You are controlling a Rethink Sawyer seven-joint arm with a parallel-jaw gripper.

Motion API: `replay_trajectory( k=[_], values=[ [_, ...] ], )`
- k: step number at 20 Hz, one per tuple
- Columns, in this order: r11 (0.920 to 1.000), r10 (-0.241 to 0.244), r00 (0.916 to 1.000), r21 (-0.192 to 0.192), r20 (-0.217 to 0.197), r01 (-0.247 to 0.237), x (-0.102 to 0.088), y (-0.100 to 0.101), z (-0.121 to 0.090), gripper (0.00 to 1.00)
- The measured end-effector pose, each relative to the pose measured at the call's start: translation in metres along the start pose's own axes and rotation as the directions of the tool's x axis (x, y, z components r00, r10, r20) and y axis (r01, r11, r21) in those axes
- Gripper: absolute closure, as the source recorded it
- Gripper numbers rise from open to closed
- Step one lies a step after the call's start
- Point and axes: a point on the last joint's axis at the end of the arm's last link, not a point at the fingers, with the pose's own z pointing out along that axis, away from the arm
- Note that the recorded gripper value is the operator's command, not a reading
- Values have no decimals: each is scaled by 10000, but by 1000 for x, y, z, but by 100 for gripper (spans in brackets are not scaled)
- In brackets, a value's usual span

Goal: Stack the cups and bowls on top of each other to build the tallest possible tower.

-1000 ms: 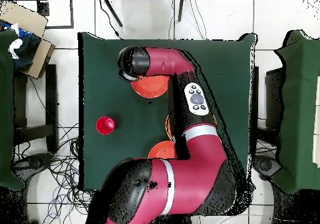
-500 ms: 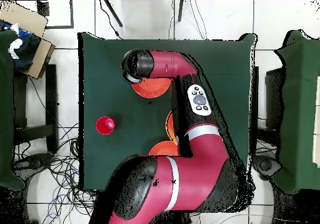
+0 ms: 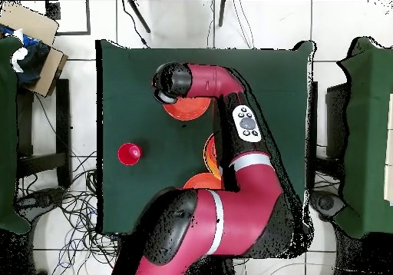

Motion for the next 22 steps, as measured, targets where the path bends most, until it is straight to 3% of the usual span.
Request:
replay_trajectory(
  k=[9,12,13,22],
  values=[
    [10000,59,9992,68,-402,-56,15,-7,27,0],
    [10000,58,9992,68,-388,-55,14,-7,26,0],
    [10000,46,9992,79,-392,-43,15,-7,27,100],
    [9997,-145,9999,171,-73,146,6,-4,11,100]
  ],
)
